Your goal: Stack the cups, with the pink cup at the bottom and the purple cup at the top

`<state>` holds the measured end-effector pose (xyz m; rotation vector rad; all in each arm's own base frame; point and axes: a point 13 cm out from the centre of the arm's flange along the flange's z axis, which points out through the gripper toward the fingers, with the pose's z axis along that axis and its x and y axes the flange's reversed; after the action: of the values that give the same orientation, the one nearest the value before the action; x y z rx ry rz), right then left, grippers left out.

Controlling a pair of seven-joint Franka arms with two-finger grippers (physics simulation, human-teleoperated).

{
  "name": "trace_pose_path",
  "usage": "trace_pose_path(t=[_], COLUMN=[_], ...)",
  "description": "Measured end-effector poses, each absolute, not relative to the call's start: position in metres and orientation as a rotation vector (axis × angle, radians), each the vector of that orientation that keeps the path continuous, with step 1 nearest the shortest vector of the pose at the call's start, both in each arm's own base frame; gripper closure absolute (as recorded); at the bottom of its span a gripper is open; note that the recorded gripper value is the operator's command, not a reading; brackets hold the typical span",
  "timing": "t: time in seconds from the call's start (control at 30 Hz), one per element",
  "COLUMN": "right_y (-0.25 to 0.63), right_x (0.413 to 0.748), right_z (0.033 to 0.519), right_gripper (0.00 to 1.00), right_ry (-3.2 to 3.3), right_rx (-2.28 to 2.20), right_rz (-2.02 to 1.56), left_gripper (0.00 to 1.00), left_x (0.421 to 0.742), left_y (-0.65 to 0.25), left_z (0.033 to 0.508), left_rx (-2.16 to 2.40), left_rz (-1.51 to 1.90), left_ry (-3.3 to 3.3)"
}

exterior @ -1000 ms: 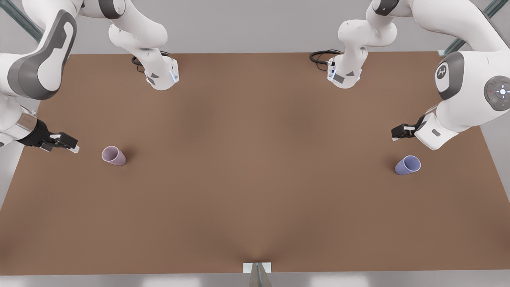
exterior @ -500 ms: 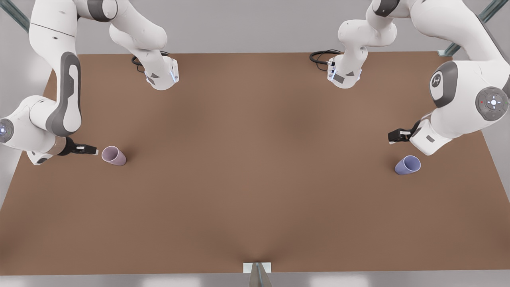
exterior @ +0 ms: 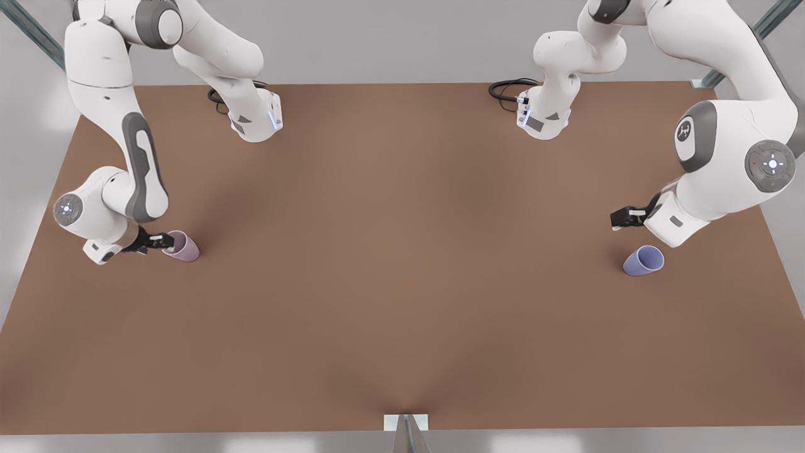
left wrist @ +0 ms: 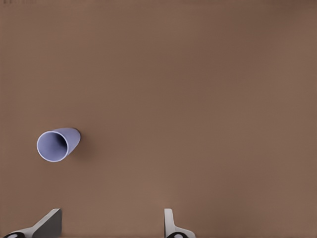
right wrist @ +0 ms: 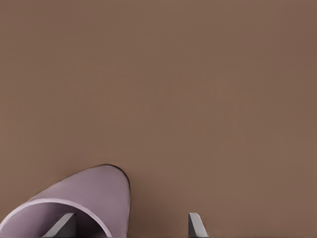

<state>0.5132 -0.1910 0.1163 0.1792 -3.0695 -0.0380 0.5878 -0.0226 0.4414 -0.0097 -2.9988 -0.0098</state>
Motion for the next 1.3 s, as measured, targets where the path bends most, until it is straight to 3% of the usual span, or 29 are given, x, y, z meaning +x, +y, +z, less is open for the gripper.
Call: trace_pose_path(t=[0.1,0.2,0.27,0.47,0.73,0.9,1.07,1.2,1.3], right_y=[-0.192,-0.193,-0.193,-0.190,-0.136,0.085,0.338,0.491,0.544], right_x=[0.513,0.516,0.517,0.516,0.543,0.578,0.603,0.602,0.617], right_z=[0.110,0.111,0.113,0.117,0.172,0.200,0.240,0.226,0.202], right_gripper=[0.49,0.60,0.78,0.79,0.79,0.79,0.79,0.79,0.79], right_ry=[-3.074,-3.081,-3.082,-3.067,-3.092,-3.034,-3.035,-3.058,-3.141], right_rx=[0.224,0.263,0.285,0.347,0.511,0.887,1.084,1.009,0.833], right_rz=[-0.030,-0.023,-0.024,-0.040,-0.074,-0.171,-0.315,-0.395,-0.383], left_gripper=[0.00,0.00,0.00,0.00,0.00,0.00,0.00,0.00,0.00], left_x=[0.589,0.589,0.589,0.590,0.591,0.594,0.578,0.558,0.553], left_y=[-0.022,-0.022,-0.021,-0.021,-0.017,0.011,0.084,0.130,0.164], left_z=[0.440,0.439,0.439,0.438,0.434,0.425,0.374,0.307,0.264], left_rx=[-0.008,-0.008,-0.005,-0.002,0.008,0.065,0.166,0.168,0.159], left_rz=[-0.010,-0.010,-0.011,-0.011,-0.014,-0.026,-0.025,-0.010,-0.002], left_ry=[-2.998,-2.999,-2.999,-2.998,-2.992,-2.989,-2.932,-2.910,-2.936])
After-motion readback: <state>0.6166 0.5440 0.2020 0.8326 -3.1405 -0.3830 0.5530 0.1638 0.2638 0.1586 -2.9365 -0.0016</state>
